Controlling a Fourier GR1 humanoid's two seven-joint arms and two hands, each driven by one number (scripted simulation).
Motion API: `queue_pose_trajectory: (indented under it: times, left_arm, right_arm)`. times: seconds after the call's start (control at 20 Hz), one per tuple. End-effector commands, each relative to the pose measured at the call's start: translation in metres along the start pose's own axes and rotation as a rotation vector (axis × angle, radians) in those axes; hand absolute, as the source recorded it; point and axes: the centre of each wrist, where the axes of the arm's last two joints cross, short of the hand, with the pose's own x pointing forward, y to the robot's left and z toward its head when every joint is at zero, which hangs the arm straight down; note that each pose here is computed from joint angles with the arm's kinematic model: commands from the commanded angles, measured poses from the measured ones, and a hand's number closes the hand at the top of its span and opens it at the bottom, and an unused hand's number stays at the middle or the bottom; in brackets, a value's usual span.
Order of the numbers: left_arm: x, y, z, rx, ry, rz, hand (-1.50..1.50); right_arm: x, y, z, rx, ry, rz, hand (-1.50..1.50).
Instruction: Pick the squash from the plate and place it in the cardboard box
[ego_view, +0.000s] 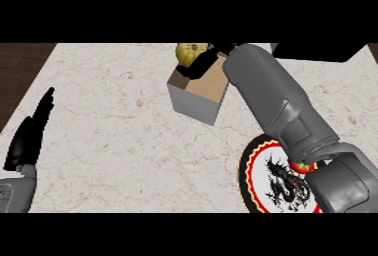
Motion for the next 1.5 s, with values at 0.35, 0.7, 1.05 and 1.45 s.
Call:
queue_pose_trajectory:
  times: [0.35, 0.7, 1.05, 1.45]
  left_arm:
    - [0.011, -0.009, -0.009, -0.008, -0.042, -0.007, 0.0]
    - [0.01, -0.003, -0.008, -0.02, -0.039, 0.012, 0.0]
    - [0.011, -0.014, -0.003, -0.01, -0.017, 0.013, 0.0]
    - [0.009, 0.002, -0.004, -0.006, -0.008, -0.001, 0.0]
  right_arm:
    - [-0.001, 0.041, 0.003, 0.05, 0.159, -0.117, -1.5]
    - [-0.012, 0.037, 0.01, -0.106, 0.037, -0.239, -1.5]
    - [-0.034, -0.019, 0.02, -0.28, 0.014, -0.448, -1.5]
    - [-0.086, -0.07, 0.064, -0.353, 0.034, -0.54, -1.5]
